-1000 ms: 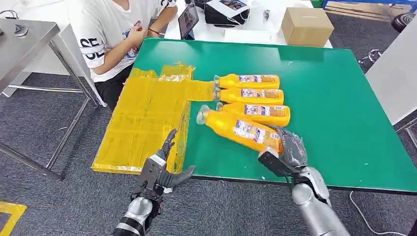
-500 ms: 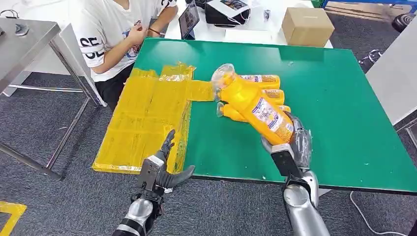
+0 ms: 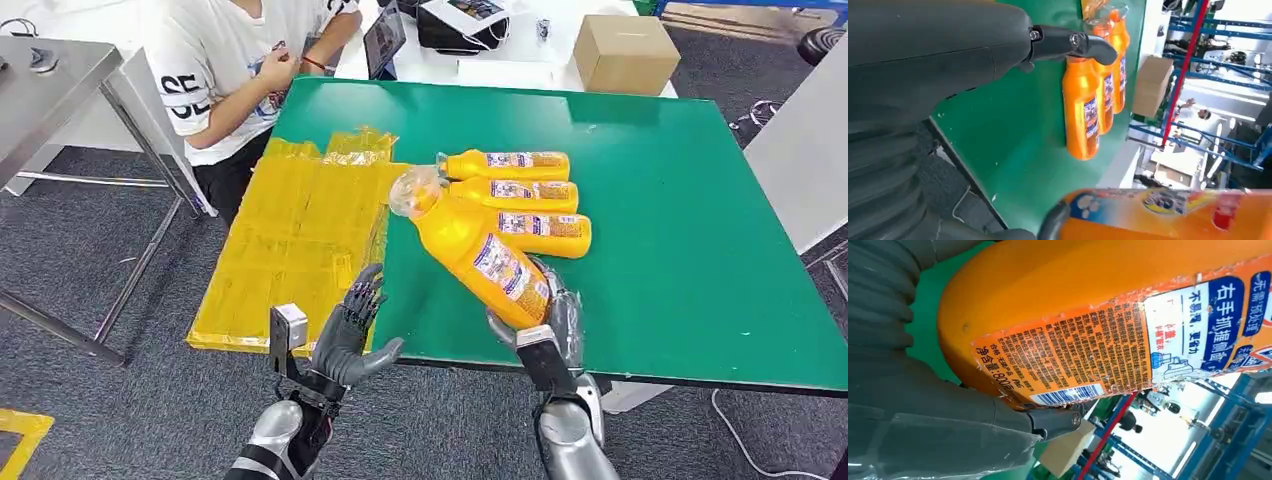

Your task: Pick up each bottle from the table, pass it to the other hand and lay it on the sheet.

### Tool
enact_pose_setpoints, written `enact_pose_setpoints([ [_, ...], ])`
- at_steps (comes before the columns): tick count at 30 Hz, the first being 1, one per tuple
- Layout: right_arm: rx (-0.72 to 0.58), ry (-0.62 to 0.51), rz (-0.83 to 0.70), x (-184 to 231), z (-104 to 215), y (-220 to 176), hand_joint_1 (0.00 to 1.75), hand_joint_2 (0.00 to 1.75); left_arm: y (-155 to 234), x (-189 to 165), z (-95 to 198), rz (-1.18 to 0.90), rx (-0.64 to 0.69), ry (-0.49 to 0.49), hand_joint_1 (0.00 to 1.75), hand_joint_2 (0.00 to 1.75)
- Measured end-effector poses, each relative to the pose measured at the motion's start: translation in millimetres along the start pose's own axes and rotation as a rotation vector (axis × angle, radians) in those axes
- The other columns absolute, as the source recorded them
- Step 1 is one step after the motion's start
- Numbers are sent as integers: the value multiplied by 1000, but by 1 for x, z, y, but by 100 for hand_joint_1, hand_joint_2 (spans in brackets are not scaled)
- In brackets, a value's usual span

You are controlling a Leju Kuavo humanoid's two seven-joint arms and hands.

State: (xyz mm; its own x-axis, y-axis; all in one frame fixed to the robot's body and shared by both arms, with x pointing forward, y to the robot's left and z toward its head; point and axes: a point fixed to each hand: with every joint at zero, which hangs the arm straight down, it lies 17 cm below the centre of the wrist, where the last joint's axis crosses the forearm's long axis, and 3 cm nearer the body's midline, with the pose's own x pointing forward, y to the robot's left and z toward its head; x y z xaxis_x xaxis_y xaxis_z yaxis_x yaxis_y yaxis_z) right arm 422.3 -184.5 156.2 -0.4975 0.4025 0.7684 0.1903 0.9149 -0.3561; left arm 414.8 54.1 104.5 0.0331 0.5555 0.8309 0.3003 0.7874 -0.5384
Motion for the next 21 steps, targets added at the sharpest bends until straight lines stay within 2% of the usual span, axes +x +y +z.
enact_pose_setpoints([
  [5,57,20,-44,0,8,21,175,175,-8,5,2,57,-39,-7,0,175],
  [15,297,90,-196,25,69,142,175,175,-41,17,3,139,-148,-17,0,175],
  [21,362,125,-245,27,84,169,175,175,-38,16,5,123,-149,-15,0,175],
])
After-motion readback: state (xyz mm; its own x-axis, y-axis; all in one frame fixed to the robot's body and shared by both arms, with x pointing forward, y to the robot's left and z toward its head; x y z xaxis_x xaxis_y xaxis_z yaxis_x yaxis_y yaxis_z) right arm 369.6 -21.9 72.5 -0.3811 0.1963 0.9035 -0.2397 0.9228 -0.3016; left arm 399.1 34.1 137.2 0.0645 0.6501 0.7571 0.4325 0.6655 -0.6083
